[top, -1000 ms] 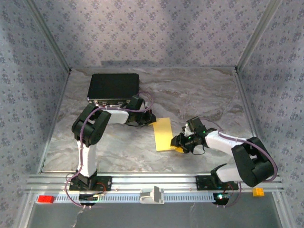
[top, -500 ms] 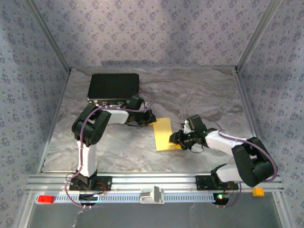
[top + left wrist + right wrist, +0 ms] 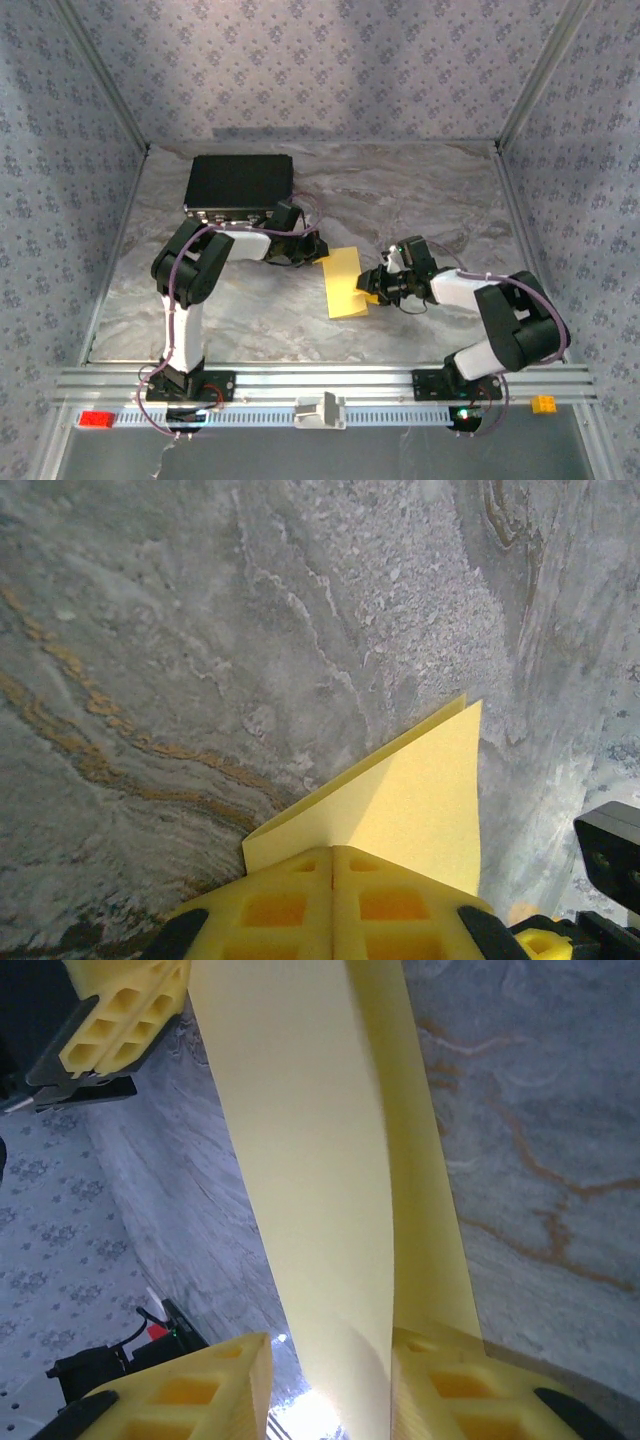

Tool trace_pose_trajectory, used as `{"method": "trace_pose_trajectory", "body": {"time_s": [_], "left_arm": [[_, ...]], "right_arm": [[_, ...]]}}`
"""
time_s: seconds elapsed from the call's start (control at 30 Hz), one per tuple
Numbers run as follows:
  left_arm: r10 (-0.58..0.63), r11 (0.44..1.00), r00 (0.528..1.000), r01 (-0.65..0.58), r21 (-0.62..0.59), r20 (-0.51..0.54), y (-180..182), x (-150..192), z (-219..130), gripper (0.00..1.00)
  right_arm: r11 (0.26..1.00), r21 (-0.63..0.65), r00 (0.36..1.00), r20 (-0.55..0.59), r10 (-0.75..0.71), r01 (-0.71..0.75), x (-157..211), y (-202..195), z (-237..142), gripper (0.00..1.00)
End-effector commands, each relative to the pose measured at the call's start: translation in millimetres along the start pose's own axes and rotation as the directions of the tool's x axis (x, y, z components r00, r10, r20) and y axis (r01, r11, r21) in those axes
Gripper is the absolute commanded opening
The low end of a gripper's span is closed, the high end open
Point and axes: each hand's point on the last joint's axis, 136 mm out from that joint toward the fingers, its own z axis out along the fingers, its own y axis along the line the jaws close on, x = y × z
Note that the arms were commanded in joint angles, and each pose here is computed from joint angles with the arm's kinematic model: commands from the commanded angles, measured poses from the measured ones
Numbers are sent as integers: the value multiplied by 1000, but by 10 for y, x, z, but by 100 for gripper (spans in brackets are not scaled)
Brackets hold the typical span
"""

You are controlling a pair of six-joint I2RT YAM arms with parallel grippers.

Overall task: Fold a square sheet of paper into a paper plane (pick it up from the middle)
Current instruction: Fold the triangle a second time at the center of the table.

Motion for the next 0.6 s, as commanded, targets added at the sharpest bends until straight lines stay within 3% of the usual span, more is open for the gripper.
{"method": "trace_pose_trajectory", "body": {"time_s": [0.0, 0.23, 0.37, 0.57], "left_arm": [[-14, 999, 999, 12, -34, -39, 148, 113, 159, 7], [-2, 1000, 999, 2, -21, -32, 65, 78, 122, 8], [13, 1000, 1000, -13, -5, -23, -43, 52, 66, 11], [79, 996, 996, -80, 26, 36, -426, -51, -205, 37]], "right_arm": [[997, -62, 999, -10, -47, 46, -69, 130, 15, 31], [998, -58, 999, -20, -36, 35, -100, 36, 53, 22], [998, -60, 999, -19, -29, 28, -103, 12, 54, 11], [998, -61, 999, 34, 22, -19, -157, 18, 42, 3]]}}
